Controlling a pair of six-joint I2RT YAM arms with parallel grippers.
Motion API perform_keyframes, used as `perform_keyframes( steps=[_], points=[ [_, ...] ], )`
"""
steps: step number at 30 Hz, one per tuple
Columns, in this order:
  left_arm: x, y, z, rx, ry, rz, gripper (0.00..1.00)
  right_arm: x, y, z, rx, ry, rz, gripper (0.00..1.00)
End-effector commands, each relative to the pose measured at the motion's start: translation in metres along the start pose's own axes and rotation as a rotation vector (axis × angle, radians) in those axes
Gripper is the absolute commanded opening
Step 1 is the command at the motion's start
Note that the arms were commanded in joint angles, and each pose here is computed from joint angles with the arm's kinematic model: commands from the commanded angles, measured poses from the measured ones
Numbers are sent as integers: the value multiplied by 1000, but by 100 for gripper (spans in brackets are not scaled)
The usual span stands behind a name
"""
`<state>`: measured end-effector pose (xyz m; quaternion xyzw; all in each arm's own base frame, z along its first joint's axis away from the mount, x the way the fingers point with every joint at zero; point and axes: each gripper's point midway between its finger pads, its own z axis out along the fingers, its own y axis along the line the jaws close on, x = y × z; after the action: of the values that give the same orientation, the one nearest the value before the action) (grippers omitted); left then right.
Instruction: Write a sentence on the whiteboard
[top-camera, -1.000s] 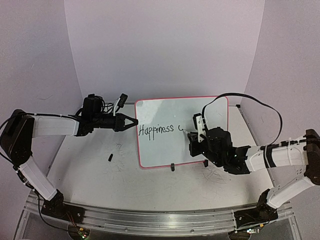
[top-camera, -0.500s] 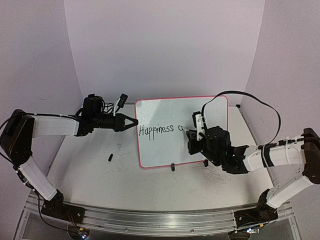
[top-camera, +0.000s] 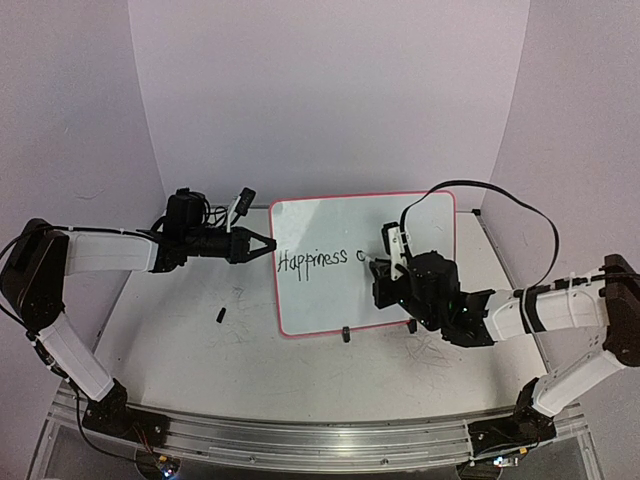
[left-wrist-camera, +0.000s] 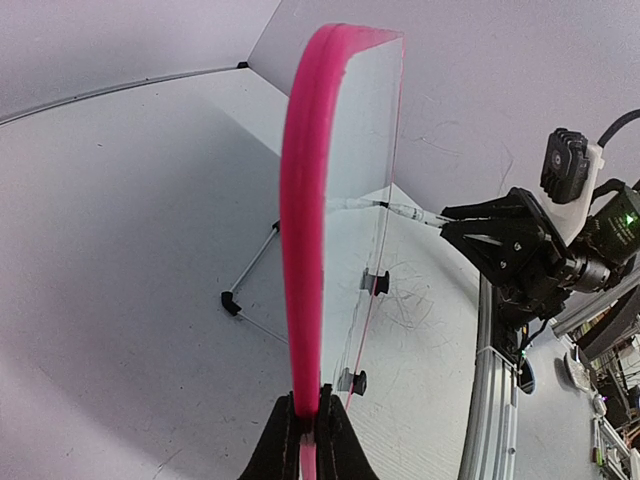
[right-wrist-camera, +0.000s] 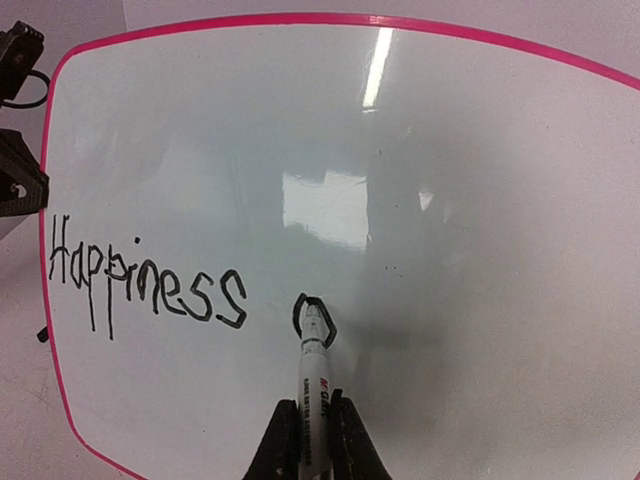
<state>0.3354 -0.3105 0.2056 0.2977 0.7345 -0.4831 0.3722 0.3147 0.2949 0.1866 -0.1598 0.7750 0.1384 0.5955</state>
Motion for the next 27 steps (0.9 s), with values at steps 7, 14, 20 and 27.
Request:
perform_keyframes(
  steps=[7, 14, 20, 27],
  points=[
    [-12, -20, 0, 63, -6, 52, 0, -37, -11, -23, -17, -102, 24, 0],
    [-11, -20, 0, 62, -4, 51, 0, -30, -6, -17, -33, -83, 12, 0],
    [-13, -21, -1, 61, -7, 56, 0, -23, -10, -11, 3, -61, 7, 0],
    [-12, -21, -1, 62, -4, 55, 0, -20, -12, -6, 26, -48, 5, 0]
  ],
)
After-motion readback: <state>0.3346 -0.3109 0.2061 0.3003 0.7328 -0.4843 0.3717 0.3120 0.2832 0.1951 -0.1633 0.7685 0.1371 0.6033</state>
